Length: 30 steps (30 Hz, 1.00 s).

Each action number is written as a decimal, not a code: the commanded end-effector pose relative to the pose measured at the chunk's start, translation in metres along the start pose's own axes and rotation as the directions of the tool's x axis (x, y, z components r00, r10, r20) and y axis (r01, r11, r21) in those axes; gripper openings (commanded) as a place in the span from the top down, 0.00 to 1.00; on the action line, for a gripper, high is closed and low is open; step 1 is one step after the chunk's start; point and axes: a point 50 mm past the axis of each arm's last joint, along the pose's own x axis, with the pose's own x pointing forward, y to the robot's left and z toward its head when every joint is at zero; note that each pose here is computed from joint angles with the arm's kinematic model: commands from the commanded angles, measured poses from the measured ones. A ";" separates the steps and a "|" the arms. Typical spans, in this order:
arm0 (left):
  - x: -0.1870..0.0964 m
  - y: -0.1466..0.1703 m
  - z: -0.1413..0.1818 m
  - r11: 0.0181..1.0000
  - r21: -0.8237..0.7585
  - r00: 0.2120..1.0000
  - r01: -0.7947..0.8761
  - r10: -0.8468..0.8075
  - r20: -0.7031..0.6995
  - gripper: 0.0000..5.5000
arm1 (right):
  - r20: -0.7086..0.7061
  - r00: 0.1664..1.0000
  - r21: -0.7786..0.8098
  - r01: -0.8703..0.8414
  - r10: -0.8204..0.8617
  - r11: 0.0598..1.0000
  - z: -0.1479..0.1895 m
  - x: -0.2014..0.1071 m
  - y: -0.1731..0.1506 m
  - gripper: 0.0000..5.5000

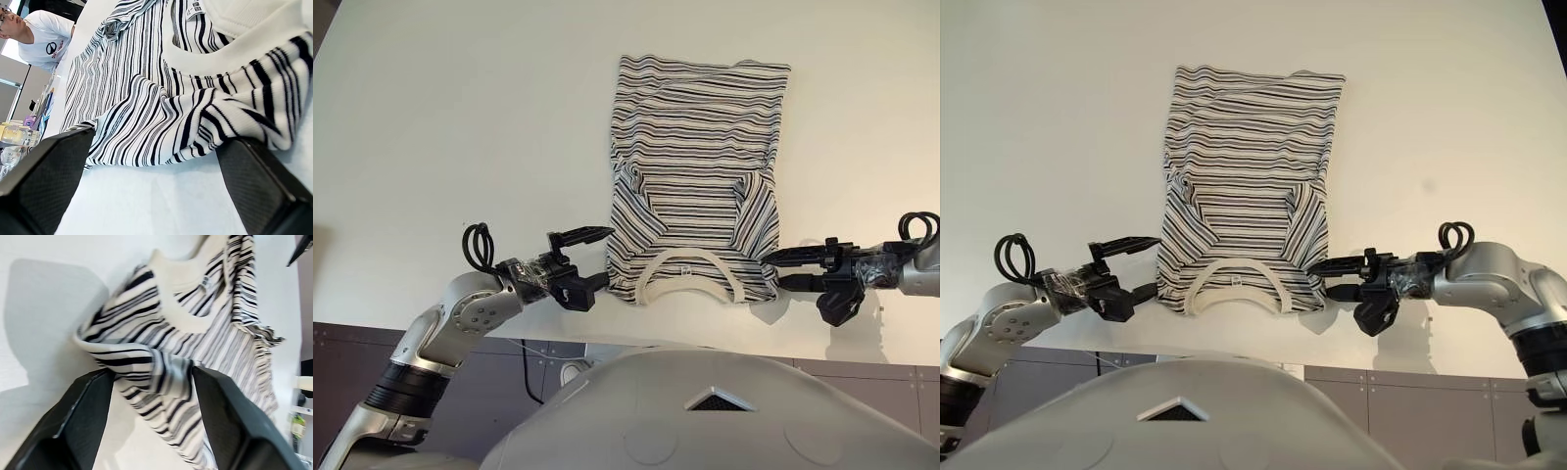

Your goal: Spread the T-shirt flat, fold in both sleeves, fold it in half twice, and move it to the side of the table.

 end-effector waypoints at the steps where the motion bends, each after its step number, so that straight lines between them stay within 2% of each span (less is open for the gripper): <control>1: -0.004 -0.027 -0.012 0.982 -0.018 0.978 0.187 -0.188 -0.091 0.20 | -0.012 0.997 -0.015 -0.072 0.071 0.997 -0.003 0.000 0.006 0.47; 8: -0.002 -0.026 -0.008 0.980 -0.004 0.977 0.201 -0.201 -0.068 0.20 | -0.013 0.999 -0.014 -0.051 0.051 0.999 -0.006 0.009 0.010 0.47; 10: -0.002 -0.026 -0.009 0.975 0.002 0.974 0.220 -0.220 -0.063 0.20 | -0.019 0.999 -0.004 -0.051 0.051 0.999 -0.005 0.008 0.014 0.53; 15: -0.002 -0.022 -0.012 0.957 0.043 0.957 0.289 -0.287 -0.046 0.36 | -0.032 0.997 0.009 -0.065 0.065 0.998 -0.006 0.006 0.022 0.72; 21: -0.005 -0.021 -0.014 0.920 0.115 0.926 0.375 -0.376 -0.011 0.60 | -0.036 0.999 0.007 -0.030 0.031 1.000 -0.005 0.014 0.020 0.98; 30: -0.009 -0.040 -0.018 0.913 0.063 0.915 0.403 -0.404 0.000 0.91 | -0.018 1.000 0.038 0.002 -0.002 0.999 -0.005 0.014 0.017 0.98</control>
